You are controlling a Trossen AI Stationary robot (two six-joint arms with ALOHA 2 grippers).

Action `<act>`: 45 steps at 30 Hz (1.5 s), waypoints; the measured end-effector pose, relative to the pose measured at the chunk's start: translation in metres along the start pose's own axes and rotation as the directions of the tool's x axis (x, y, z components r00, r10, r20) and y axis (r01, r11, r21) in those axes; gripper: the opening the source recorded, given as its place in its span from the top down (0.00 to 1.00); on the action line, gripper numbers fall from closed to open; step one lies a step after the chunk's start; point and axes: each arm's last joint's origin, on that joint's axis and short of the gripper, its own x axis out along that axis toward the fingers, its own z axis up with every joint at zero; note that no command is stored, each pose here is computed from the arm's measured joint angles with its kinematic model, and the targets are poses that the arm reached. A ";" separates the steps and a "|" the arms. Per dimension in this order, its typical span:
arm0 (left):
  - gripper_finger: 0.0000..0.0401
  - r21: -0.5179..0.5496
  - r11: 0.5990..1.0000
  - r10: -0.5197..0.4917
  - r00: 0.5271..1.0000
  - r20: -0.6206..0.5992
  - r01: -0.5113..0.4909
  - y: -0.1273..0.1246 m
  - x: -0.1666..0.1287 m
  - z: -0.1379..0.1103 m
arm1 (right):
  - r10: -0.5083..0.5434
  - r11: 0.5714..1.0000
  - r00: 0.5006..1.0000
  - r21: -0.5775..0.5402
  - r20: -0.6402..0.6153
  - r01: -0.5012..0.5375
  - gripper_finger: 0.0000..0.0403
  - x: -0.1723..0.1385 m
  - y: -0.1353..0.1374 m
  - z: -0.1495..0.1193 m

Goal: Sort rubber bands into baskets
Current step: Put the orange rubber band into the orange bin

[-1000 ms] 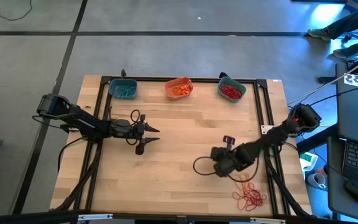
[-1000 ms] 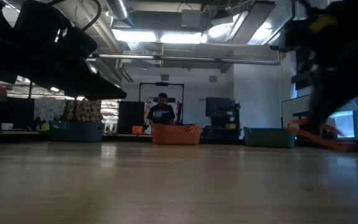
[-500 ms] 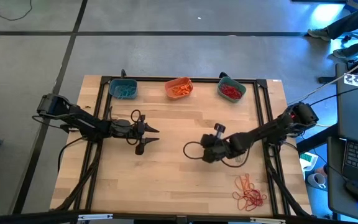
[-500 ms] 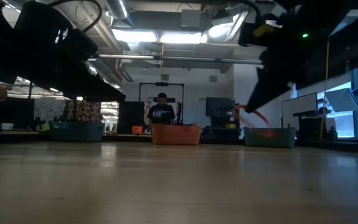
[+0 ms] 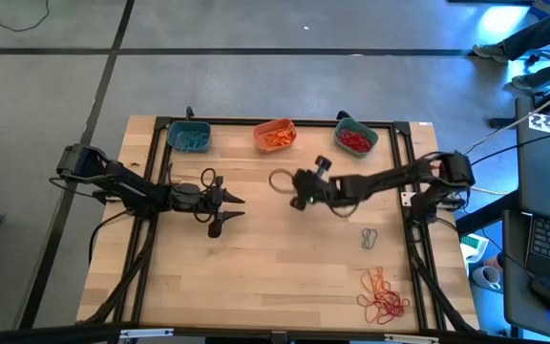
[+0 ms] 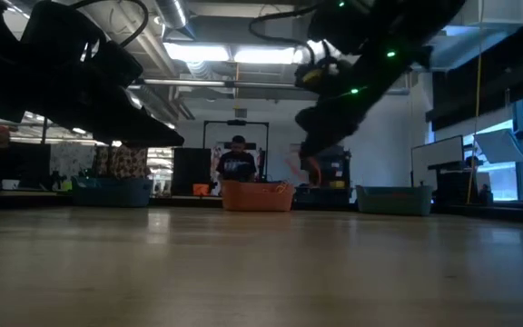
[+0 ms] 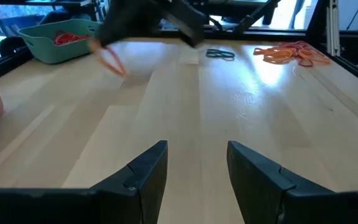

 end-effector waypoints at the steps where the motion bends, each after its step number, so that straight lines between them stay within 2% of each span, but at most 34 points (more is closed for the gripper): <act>1: 0.59 0.000 1.000 0.000 1.000 0.000 0.000 0.000 0.000 0.000 | -0.008 1.000 1.000 0.018 0.021 0.007 0.98 0.005 -0.006 0.004; 10: 0.59 -0.005 1.000 0.000 1.000 0.000 0.000 0.000 0.000 0.000 | -0.009 0.987 0.991 0.157 0.137 -0.013 0.98 0.042 -0.067 0.025; 17: 0.59 -0.004 1.000 -0.001 1.000 0.009 0.001 0.000 0.000 0.001 | -0.058 0.958 0.969 0.286 0.239 -0.013 0.98 0.060 -0.115 0.034; 22: 0.59 -0.004 1.000 0.000 1.000 0.008 0.000 0.000 0.000 0.001 | -0.097 0.928 0.950 0.373 0.297 -0.022 0.98 0.072 -0.139 0.035; 27: 0.59 -0.005 1.000 0.000 1.000 0.007 0.000 0.000 0.000 0.001 | -0.093 0.909 0.937 0.413 0.338 -0.058 0.98 0.093 -0.148 0.029; 35: 0.59 -0.001 1.000 0.000 1.000 -0.006 0.000 0.000 0.000 -0.001 | -0.053 0.907 0.957 0.415 0.284 -0.073 0.96 0.126 -0.142 0.028; 39: 0.59 -0.001 1.000 0.000 1.000 -0.008 0.000 0.000 0.000 -0.001 | -0.012 0.917 0.981 0.393 0.193 -0.066 0.84 0.138 -0.138 0.031; 45: 0.59 -0.002 1.000 0.000 1.000 -0.015 0.000 0.000 0.000 -0.001 | 0.033 0.933 0.997 0.356 0.064 -0.054 0.64 0.140 -0.139 0.037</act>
